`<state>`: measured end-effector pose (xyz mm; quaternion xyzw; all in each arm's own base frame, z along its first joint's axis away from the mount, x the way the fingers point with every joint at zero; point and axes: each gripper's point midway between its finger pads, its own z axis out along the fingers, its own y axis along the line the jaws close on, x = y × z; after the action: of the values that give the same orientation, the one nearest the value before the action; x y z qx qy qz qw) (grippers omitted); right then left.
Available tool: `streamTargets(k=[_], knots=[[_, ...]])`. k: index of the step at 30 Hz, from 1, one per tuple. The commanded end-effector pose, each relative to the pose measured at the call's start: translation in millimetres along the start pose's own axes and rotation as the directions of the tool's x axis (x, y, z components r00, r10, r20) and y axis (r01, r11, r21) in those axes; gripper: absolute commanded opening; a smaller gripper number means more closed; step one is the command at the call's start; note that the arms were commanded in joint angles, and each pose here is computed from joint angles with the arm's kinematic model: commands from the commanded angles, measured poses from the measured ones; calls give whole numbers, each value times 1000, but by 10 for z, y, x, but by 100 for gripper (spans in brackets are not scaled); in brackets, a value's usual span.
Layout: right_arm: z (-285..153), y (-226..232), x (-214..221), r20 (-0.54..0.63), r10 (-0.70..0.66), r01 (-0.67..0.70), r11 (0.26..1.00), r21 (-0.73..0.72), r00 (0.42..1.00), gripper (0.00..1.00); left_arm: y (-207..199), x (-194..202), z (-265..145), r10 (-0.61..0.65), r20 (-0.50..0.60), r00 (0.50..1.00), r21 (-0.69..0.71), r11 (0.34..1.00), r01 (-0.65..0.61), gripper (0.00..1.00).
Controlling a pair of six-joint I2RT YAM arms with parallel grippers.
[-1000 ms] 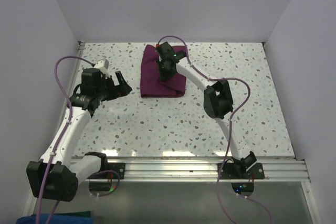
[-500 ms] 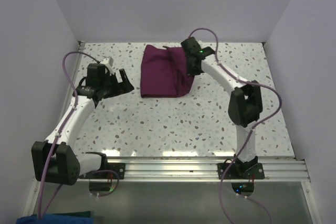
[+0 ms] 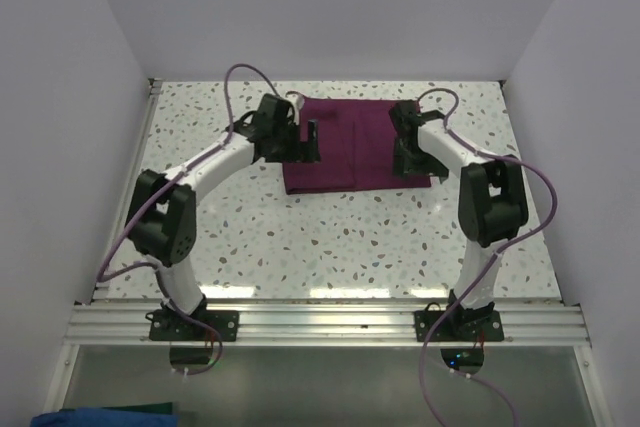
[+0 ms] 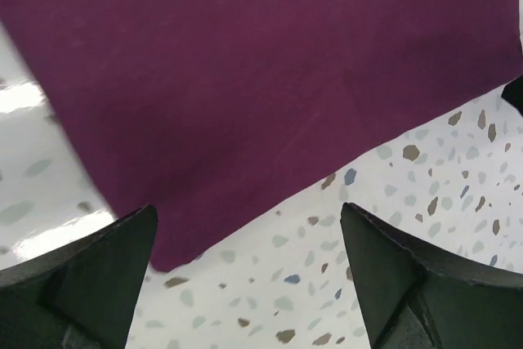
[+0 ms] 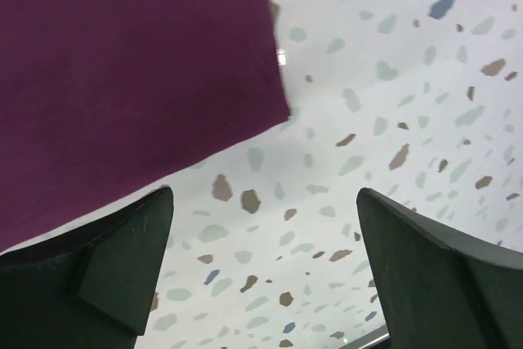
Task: Open and lay out the surgical kit
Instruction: Open the surgical kit at the center of the board.
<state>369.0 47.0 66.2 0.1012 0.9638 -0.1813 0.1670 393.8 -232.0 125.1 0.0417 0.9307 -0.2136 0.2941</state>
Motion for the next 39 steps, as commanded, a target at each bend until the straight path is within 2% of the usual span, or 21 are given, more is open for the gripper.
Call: streamTargets(k=[1, 5, 6, 8, 10, 14, 17, 20, 21, 23, 24, 26, 27, 29, 34, 36, 37, 38, 39], knots=[[-228, -367, -255, 91, 101, -105, 993, 47, 991, 98, -478, -180, 146, 88, 38, 995, -1, 996, -88, 98], [-469, -479, -525, 168, 148, -151, 989, 7, 975, 98, -774, 62, 566, 167, -61, 984, -40, 985, -170, 98], [-513, -488, -540, 166, 150, -152, 988, 0, 975, 98, -896, 0, 599, 191, -40, 981, -57, 980, -193, 98], [-611, -486, -627, 179, 166, -165, 986, -22, 970, 99, -865, 186, 800, 212, -101, 972, -87, 971, -221, 97], [-668, -470, -667, 182, 179, -174, 984, -46, 967, 98, -937, 266, 882, 237, -113, 965, -93, 964, -248, 97], [-686, -451, -640, 175, 175, -167, 984, -61, 969, 98, -787, 495, 1115, 261, -178, 949, -165, 943, -290, 97], [-647, -432, -566, 157, 168, -159, 985, -70, 973, 98, -643, 616, 1208, 261, -222, 940, -216, 927, -308, 92], [-610, -418, -506, 144, 162, -153, 986, -73, 976, 98, -555, 698, 1228, 260, -246, 934, -245, 915, -319, 79], [-596, -412, -496, 142, 160, -151, 986, -73, 977, 98, -543, 709, 1227, 258, -247, 934, -248, 915, -319, 66], [-575, -397, -471, 133, 155, -146, 986, -76, 979, 98, -534, 716, 1222, 258, -247, 934, -249, 914, -319, 51], [-564, -388, -461, 129, 155, -145, 986, -78, 979, 98, -544, 696, 1211, 255, -242, 936, -248, 917, -313, 36], [-557, -377, -456, 124, 152, -143, 986, -80, 981, 98, -585, 632, 1167, 256, -228, 939, -245, 919, -310, 21], [-550, -365, -447, 119, 147, -138, 987, -81, 982, 98, -636, 575, 1142, 259, -213, 942, -239, 921, -307, 10], [-544, -368, -454, 119, 144, -135, 988, -80, 982, 98, -706, 475, 1064, 259, -193, 946, -233, 925, -300, 0], [-544, -367, -544, 130, 137, -129, 990, -63, 982, 99, -950, -22, 660, 247, -73, 966, -219, 941, -257, 0], [-603, -363, -657, 146, 142, -133, 989, -70, 979, 98, -848, -238, 477, 201, -18, 979, -247, 948, -199, 0], [-578, -335, -692, 143, 140, -131, 989, -68, 980, 99, -857, -427, 238, 175, 43, 984, -241, 957, -160, 0], [-597, -306, -737, 147, 141, -130, 988, -80, 979, 98, -618, -491, 159, 119, 58, 991, -276, 956, -98, 0], [-656, -269, -853, 167, 155, -139, 985, -103, 974, 98, -552, -658, -133, 81, 122, 989, -275, 960, -44, 0]])
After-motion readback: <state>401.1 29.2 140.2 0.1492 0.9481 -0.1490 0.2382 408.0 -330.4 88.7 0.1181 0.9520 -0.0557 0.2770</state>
